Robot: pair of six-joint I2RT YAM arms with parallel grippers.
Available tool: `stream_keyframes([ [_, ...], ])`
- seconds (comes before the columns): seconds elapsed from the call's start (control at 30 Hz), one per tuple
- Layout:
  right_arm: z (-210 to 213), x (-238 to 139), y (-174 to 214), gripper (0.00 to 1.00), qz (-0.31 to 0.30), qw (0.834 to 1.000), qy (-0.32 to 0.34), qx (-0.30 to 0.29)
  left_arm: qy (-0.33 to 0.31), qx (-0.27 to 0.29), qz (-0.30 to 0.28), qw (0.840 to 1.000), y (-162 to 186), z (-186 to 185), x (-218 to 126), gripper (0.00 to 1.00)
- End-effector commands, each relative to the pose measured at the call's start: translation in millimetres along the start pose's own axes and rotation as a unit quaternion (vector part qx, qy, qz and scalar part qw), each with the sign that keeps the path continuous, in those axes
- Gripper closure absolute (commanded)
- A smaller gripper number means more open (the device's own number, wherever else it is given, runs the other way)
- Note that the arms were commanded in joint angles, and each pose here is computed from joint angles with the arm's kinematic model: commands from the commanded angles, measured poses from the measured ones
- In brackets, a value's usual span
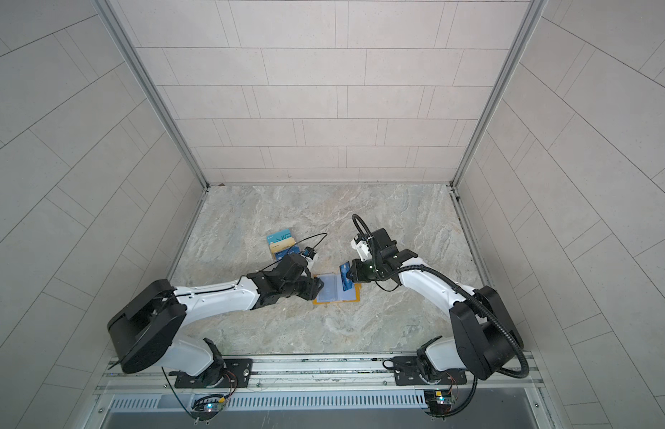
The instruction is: Take the credit cards out of the card holder
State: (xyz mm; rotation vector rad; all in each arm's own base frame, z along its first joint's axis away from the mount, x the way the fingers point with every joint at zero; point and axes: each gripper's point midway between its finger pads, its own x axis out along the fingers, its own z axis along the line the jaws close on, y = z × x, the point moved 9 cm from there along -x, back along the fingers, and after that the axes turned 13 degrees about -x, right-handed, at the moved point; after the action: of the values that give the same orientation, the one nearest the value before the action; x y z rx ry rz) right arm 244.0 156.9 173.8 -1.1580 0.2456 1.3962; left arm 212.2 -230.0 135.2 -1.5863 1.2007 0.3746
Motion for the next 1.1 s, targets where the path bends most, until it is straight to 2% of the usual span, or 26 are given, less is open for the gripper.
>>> stream_keyframes([
  [0.0, 11, -12, 3, 1.00, 0.012, 0.999, 0.005, -0.046, 0.007, 0.039, -0.023, 0.999, -17, -11, -25, 0.32],
  [0.13, 36, -17, 2, 1.00, 0.010, 0.995, -0.052, -0.089, 0.054, 0.060, -0.021, 0.996, -26, -16, -54, 0.18],
  [0.27, 56, -21, 1, 1.00, 0.011, 0.986, -0.102, -0.128, 0.147, 0.050, -0.037, 0.987, -34, -17, -86, 0.14],
  [0.47, 81, -31, 5, 1.00, 0.016, 0.966, -0.183, -0.183, 0.238, 0.060, -0.059, 0.968, -33, -15, -127, 0.14],
  [0.63, 95, -41, 5, 1.00, 0.008, 0.950, -0.232, -0.209, 0.316, 0.096, -0.033, 0.943, -25, -25, -145, 0.23],
  [0.9, 125, -53, 16, 1.00, 0.011, 0.916, -0.287, -0.280, 0.354, 0.107, 0.003, 0.929, -24, -31, -146, 0.35],
  [1.07, 131, -56, 16, 1.00, 0.013, 0.909, -0.296, -0.292, 0.393, 0.127, 0.042, 0.910, -20, -36, -146, 0.43],
])
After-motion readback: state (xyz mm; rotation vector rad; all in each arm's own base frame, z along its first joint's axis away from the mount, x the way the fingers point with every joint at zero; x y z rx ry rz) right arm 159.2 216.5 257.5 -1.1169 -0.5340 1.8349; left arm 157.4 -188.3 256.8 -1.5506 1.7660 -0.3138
